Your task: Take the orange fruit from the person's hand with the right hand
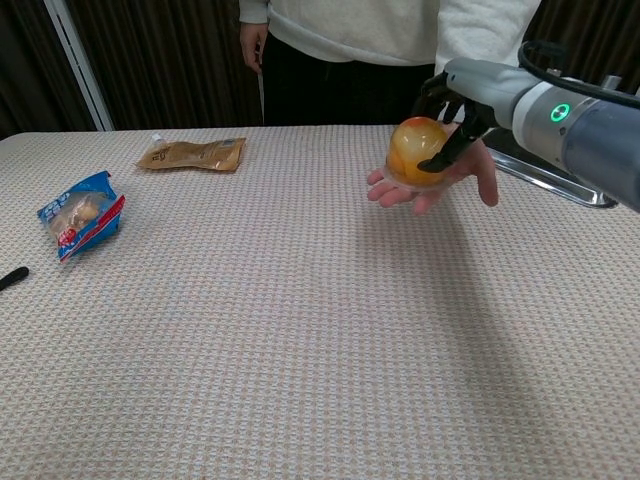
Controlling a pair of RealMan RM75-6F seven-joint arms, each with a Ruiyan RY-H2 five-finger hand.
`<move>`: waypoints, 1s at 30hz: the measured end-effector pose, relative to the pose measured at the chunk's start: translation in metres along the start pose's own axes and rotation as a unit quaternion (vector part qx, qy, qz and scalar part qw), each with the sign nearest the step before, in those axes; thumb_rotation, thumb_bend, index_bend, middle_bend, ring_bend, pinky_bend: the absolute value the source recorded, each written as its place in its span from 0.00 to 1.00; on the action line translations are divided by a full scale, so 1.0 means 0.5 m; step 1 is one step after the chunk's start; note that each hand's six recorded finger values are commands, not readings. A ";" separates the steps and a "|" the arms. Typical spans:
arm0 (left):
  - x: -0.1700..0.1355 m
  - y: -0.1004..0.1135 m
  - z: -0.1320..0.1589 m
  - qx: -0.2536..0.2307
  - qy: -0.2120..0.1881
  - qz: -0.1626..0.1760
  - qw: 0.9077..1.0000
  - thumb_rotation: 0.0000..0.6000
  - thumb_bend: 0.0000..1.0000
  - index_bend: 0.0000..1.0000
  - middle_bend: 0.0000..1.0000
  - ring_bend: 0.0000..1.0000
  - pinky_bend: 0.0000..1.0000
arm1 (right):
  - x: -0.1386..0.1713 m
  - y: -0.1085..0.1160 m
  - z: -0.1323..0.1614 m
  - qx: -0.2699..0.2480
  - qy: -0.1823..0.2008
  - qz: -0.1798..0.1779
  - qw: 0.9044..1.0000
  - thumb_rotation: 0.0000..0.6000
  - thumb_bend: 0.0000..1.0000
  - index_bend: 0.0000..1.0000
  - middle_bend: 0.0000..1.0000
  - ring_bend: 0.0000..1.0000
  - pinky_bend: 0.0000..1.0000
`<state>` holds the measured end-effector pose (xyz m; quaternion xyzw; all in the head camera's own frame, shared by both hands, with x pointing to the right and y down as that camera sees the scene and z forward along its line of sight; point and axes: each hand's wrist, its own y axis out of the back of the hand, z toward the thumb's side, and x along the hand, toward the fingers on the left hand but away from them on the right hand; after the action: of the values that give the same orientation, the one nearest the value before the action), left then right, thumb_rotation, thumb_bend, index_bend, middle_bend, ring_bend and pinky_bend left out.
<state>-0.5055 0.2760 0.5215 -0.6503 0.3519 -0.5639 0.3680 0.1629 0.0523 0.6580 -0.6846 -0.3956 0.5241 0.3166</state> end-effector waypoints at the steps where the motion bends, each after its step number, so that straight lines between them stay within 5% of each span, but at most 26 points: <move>1: 0.000 0.000 0.000 0.000 0.000 0.000 1.000 1.00 0.00 0.02 0.00 0.00 0.00 | -0.001 0.002 0.002 0.000 0.003 -0.009 1.000 1.00 0.24 0.55 0.51 0.46 0.54; 7: 0.001 0.000 0.000 -0.002 0.000 -0.001 1.000 1.00 0.00 0.01 0.00 0.00 0.00 | 0.002 0.010 0.014 -0.003 0.022 -0.038 0.999 1.00 0.25 0.64 0.58 0.53 0.59; 18: 0.000 0.001 0.001 0.000 0.000 0.000 1.000 1.00 0.00 0.02 0.00 0.00 0.00 | 0.039 0.074 0.010 -0.013 0.040 -0.070 0.997 1.00 0.25 0.65 0.58 0.53 0.59; 23: 0.000 0.001 0.002 0.002 -0.001 0.002 1.000 1.00 0.00 0.02 0.00 0.00 0.00 | 0.090 0.119 -0.045 -0.023 0.027 -0.085 0.996 1.00 0.25 0.65 0.58 0.53 0.59; 30: -0.001 0.000 0.003 0.011 -0.001 0.004 1.000 1.00 0.00 0.02 0.00 0.00 0.00 | 0.200 0.137 -0.199 -0.017 -0.027 -0.078 0.996 1.00 0.25 0.65 0.58 0.53 0.59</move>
<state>-0.5041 0.2763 0.5209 -0.6457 0.3477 -0.5655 0.3774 0.2874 0.1047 0.5779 -0.6424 -0.4653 0.5091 0.3342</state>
